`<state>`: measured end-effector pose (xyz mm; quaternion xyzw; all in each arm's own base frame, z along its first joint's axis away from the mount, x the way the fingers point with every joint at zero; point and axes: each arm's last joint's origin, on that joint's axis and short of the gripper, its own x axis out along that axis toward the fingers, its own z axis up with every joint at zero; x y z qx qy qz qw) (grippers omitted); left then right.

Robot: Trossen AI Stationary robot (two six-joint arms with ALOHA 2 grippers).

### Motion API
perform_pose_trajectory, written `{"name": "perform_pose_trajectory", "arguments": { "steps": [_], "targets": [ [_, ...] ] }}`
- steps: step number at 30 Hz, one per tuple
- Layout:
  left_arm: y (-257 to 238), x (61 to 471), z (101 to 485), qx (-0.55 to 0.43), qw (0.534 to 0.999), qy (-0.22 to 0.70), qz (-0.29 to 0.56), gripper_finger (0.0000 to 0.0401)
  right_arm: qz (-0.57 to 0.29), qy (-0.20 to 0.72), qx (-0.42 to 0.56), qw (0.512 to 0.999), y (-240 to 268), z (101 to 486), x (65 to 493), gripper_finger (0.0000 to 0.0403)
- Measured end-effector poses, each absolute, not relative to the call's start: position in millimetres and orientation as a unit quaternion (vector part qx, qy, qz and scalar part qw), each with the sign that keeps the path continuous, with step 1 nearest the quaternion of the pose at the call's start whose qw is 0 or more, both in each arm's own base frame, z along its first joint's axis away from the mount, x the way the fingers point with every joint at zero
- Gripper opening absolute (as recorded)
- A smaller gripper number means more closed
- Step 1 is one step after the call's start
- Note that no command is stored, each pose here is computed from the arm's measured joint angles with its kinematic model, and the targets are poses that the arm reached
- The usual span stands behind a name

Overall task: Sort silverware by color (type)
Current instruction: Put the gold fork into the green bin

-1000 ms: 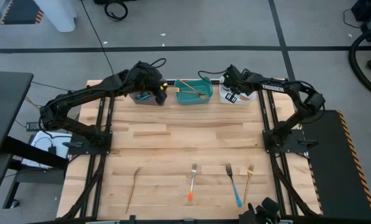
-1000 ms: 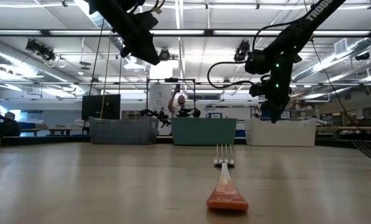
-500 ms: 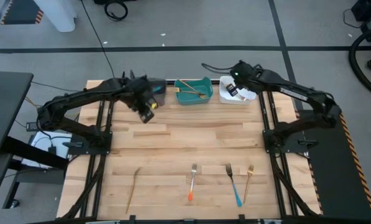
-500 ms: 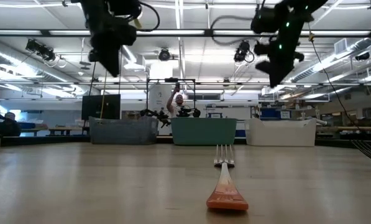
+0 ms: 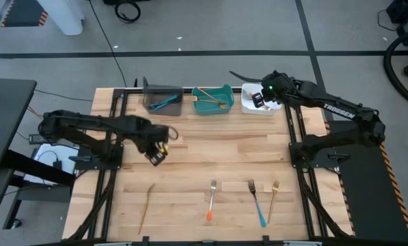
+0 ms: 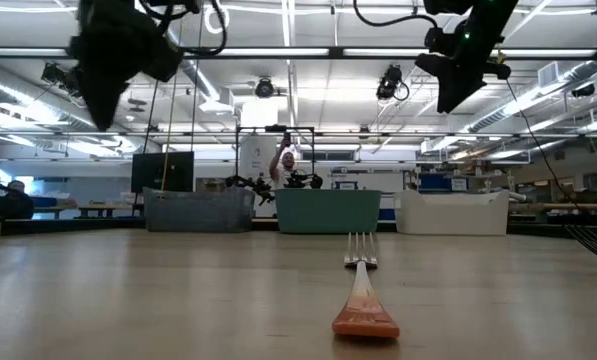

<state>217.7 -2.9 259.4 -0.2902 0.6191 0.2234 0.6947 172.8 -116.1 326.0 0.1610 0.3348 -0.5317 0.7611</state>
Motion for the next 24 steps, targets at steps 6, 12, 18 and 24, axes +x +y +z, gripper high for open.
{"name": "perform_pose_trajectory", "arguments": {
  "steps": [6, 12, 18, 24],
  "targets": [
    [-43.8, 207.0, 241.5, -0.374, 0.626, 0.615, 0.299, 0.0097, -0.511, 0.384, 0.145, 0.755, -108.6, 321.7, 169.5, 0.0085],
    [-84.6, 195.0, 227.1, -0.447, 0.574, 0.594, 0.344, 0.0103, -0.494, 0.429, 0.133, 0.744, -103.3, 317.4, 165.3, 0.0085],
    [-116.8, 190.4, 204.1, -0.517, 0.556, 0.547, 0.354, 0.0103, -0.492, 0.437, 0.131, 0.742, -102.1, 316.7, 164.4, 0.0085],
    [-139.3, 187.2, 182.2, -0.515, 0.553, 0.546, 0.361, 0.0103, -0.481, 0.45, 0.112, 0.744, -102.1, 316.4, 164.4, 0.0085]
  ]
}}
